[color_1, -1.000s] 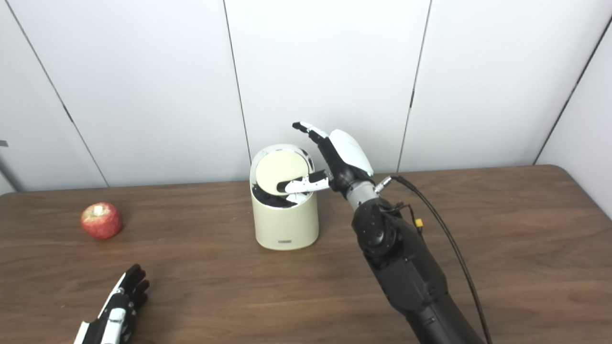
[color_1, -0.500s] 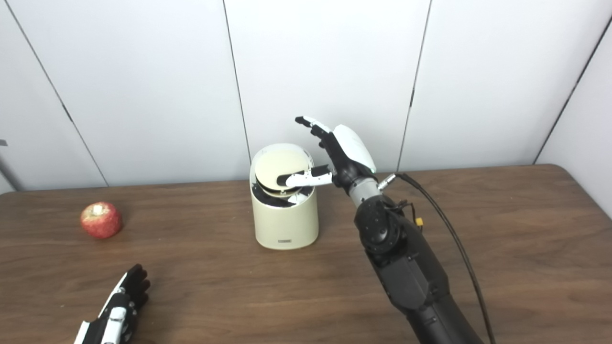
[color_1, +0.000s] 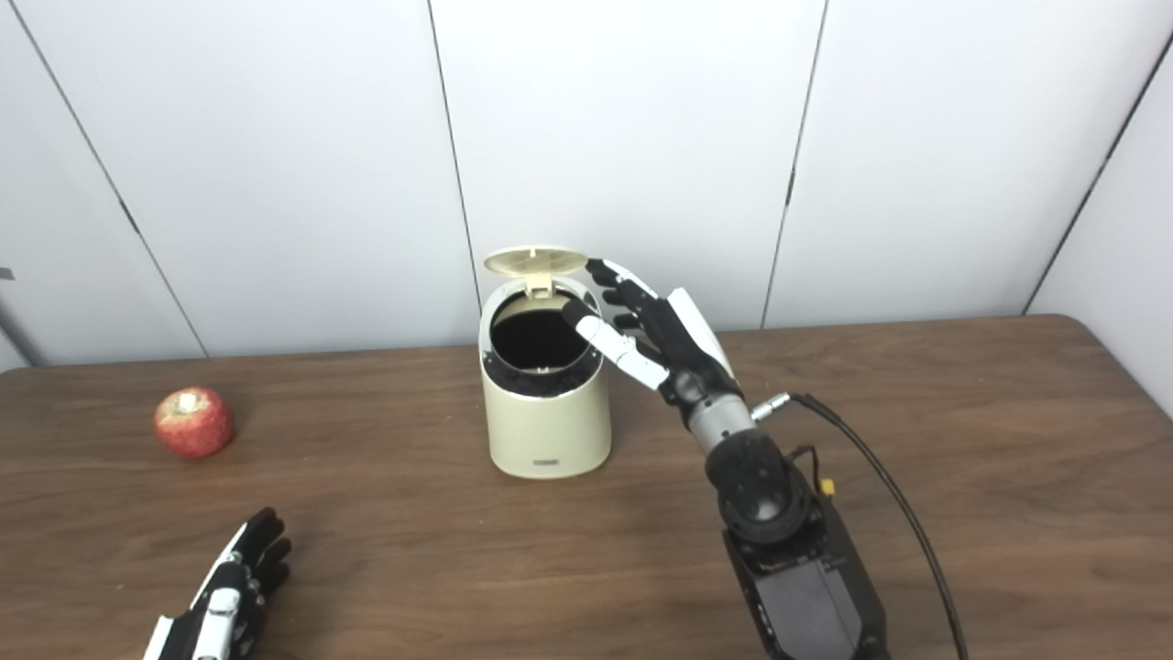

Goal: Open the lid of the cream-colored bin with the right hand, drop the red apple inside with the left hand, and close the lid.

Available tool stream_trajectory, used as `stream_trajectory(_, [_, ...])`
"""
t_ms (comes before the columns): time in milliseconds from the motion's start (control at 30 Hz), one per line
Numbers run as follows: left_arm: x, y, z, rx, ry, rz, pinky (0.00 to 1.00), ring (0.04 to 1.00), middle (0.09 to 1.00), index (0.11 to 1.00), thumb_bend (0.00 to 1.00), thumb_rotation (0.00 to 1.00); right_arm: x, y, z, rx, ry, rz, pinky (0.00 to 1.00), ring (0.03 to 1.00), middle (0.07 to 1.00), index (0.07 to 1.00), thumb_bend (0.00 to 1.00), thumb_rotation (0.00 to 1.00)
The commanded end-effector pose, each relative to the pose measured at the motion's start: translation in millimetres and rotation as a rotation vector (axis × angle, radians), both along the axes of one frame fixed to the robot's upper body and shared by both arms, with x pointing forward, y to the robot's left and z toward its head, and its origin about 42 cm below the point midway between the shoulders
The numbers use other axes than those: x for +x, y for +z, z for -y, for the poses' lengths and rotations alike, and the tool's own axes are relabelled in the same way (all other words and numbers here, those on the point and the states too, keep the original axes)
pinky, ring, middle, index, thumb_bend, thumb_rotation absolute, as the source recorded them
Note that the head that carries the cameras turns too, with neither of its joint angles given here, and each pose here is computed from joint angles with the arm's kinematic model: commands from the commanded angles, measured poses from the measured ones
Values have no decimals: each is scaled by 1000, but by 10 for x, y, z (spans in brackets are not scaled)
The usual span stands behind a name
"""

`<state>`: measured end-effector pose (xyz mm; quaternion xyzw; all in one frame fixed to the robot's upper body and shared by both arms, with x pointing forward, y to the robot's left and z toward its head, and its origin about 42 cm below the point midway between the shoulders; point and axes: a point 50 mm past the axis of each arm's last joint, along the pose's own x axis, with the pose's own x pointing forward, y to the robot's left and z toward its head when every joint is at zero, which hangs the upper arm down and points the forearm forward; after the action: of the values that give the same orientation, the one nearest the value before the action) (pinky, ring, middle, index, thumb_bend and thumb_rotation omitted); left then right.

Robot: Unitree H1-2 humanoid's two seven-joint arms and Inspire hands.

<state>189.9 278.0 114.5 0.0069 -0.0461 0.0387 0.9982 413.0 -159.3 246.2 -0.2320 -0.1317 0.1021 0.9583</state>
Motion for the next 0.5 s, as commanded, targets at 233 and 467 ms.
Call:
stream_trajectory(233, [-412,-84,-2,-10,20,-68,970,952,954,971,381,918,-600,80,410,94,-18,57,770,844,887,881,495,949])
stream_trajectory(467, [-406,-77,-36,-18,21,-64,982,957,955,973,364,931,-1056,-104,648,147,-19,32,825,878,909,899,508,949])
